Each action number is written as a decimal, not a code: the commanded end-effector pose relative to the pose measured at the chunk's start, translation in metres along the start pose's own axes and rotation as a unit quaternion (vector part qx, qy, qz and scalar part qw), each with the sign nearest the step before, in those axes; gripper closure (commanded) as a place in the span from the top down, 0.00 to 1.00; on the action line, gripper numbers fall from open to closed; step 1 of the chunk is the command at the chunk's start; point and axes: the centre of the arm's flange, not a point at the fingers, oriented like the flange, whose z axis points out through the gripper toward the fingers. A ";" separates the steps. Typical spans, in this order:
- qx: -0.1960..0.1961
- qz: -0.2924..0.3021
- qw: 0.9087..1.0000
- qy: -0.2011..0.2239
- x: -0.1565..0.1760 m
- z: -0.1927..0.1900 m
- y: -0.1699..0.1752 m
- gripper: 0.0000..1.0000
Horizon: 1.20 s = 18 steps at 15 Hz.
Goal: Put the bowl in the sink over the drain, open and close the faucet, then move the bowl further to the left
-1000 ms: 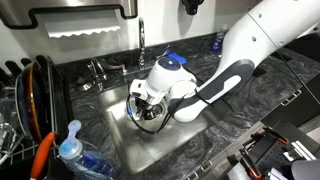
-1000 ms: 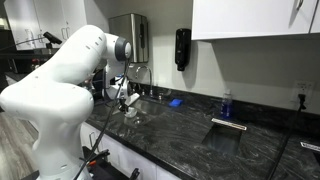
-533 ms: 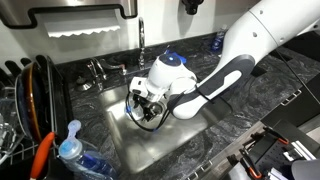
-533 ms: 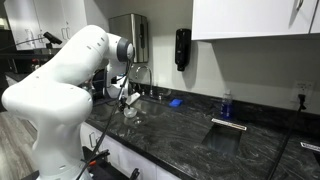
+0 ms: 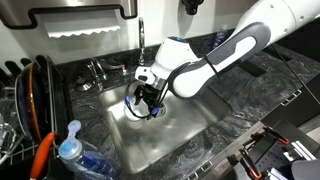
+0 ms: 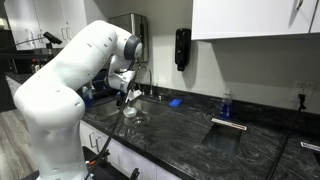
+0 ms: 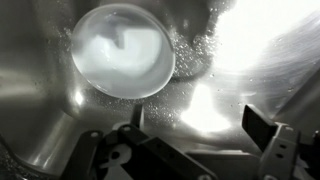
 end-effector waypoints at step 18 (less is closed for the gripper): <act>-0.047 0.136 0.987 -0.078 -0.097 -0.142 -0.051 1.00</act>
